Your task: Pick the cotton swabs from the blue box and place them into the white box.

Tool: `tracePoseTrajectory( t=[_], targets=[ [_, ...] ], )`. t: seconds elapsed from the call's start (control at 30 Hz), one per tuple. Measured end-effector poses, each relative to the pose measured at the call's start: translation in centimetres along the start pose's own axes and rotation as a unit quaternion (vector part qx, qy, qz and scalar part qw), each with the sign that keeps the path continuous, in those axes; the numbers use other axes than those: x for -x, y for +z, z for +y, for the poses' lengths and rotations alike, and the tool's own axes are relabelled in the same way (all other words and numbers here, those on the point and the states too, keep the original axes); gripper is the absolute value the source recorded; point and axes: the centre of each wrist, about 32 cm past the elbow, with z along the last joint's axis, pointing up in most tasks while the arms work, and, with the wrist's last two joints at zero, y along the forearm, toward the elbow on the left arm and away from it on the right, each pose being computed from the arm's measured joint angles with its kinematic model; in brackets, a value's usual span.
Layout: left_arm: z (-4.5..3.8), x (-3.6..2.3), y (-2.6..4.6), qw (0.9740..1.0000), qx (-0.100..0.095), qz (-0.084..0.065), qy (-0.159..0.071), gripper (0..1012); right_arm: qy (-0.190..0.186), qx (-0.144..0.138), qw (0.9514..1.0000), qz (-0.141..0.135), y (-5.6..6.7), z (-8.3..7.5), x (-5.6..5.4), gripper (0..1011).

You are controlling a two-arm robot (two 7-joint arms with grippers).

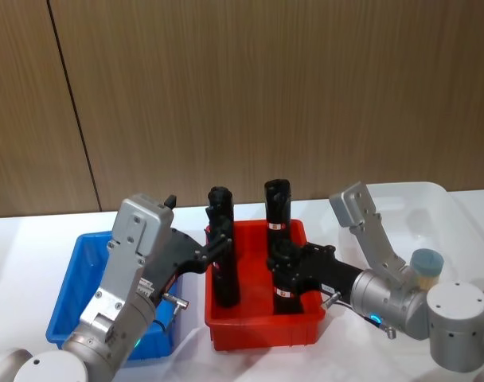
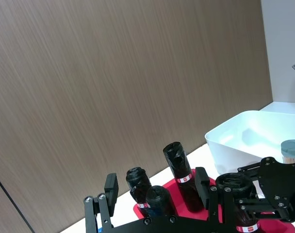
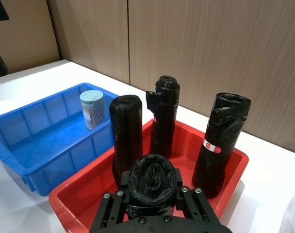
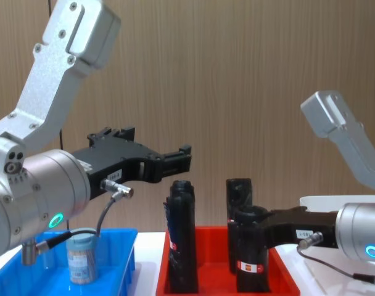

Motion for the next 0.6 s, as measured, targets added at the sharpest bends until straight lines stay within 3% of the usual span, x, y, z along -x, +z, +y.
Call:
tracePoseTrajectory(
  t=[0.33, 0.6],
  targets=[
    [0.00, 0.00, 0.00, 1.0000, 0.000, 0.000, 0.000, 1004, -0.002, -0.015, 0.9999, -0.009, 0.7, -0.2, 0.2, 407],
    [0.00, 0.00, 0.00, 1.0000, 0.000, 0.000, 0.000, 1004, -0.011, -0.046, 0.9986, -0.023, 2.4, -1.1, 0.3, 366]
  ],
)
